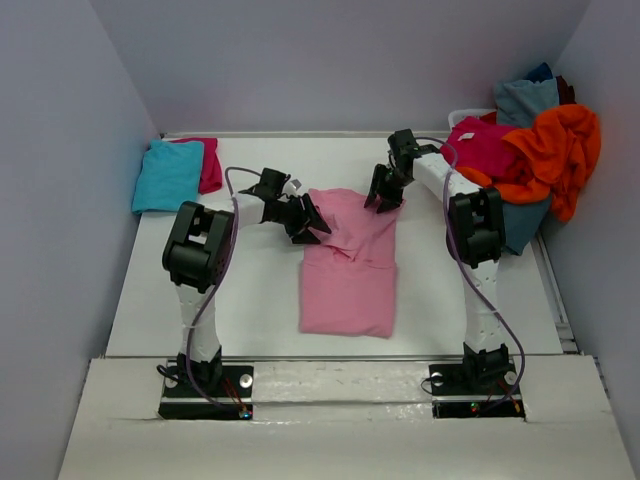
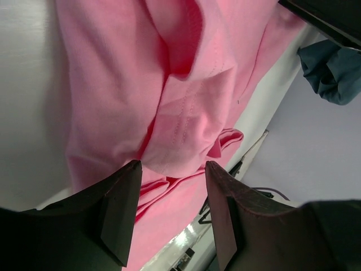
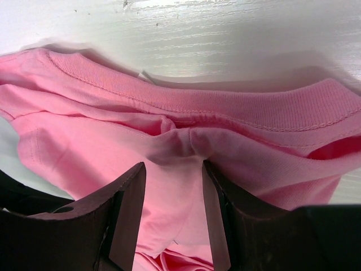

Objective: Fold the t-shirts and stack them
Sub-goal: Smooth out the 2/3-rectangle-folded T-shirt at the center of the board.

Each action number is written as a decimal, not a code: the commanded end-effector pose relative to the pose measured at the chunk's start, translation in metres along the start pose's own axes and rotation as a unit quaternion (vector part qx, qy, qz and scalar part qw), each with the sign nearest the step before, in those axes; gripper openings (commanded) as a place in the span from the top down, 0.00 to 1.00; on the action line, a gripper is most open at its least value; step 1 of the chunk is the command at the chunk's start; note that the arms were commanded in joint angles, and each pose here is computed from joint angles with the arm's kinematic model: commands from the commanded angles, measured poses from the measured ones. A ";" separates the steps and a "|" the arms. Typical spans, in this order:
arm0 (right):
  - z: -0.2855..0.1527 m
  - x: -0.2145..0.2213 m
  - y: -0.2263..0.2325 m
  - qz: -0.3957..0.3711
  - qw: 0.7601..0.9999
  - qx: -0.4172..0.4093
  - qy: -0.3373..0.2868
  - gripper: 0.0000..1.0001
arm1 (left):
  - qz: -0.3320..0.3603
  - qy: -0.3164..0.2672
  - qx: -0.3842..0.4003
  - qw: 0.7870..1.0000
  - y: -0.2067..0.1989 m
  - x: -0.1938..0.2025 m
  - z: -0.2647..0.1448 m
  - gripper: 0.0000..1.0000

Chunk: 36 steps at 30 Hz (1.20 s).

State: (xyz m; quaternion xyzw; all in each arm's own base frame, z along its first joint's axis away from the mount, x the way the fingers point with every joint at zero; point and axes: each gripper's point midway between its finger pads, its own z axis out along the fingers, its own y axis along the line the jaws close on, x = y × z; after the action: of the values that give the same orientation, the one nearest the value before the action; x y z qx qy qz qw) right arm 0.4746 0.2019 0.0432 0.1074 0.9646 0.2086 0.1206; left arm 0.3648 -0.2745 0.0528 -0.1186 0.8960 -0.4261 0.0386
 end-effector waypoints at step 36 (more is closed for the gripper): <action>-0.001 -0.010 -0.002 -0.002 1.000 -0.004 -0.007 0.50 | 0.022 0.028 0.017 0.999 -0.003 0.006 0.008 0.42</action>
State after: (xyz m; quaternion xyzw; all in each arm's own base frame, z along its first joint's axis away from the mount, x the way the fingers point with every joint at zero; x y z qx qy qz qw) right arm 0.4757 0.1991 0.0426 0.1104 0.9643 0.2083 0.1204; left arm 0.3579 -0.2755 0.0390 -0.1118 0.8968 -0.4278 0.0170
